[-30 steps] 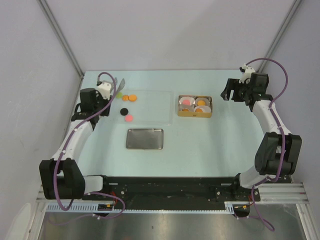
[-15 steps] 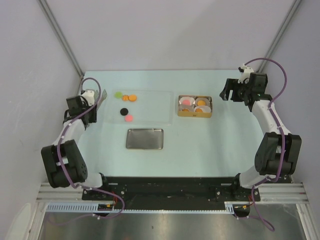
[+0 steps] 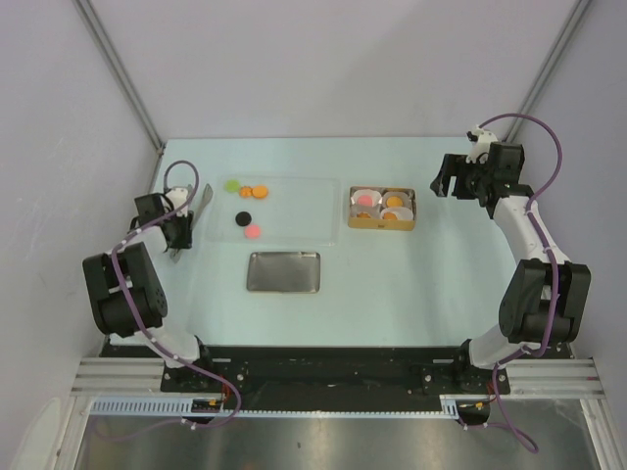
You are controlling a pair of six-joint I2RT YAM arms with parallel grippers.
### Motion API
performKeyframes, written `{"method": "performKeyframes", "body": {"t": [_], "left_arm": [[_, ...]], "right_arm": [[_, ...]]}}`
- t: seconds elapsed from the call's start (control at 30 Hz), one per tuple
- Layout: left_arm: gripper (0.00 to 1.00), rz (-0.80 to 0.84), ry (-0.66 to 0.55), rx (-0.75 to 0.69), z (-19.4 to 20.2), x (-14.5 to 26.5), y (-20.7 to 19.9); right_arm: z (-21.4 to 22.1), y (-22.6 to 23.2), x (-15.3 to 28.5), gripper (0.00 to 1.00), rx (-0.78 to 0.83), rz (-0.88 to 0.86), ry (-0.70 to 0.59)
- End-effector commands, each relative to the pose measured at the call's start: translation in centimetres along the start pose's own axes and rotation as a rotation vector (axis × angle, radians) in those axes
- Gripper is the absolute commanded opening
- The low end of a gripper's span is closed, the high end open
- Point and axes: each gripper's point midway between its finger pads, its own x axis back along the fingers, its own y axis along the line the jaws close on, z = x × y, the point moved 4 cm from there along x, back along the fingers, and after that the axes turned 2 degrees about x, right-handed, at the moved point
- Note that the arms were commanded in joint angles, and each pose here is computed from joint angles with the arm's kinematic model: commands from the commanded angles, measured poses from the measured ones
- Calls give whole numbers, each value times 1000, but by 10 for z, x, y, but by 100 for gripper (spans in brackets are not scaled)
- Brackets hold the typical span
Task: Pack the cookies
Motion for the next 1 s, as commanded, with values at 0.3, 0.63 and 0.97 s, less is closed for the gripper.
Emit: {"method": "performKeyframes", "body": {"t": [0.3,0.63,0.97], "left_arm": [[55,17,-4,-49,-7,-13,7],[67,19,22,-60,-3,-11,7],[69,23,-55,-53,-23,16,4]], "right_arm": [[-5,4,3,84,8,-12,-14],[-5,5,3,84,10,-15,-14],[-3,5,2,84,10,-15,-9]]}}
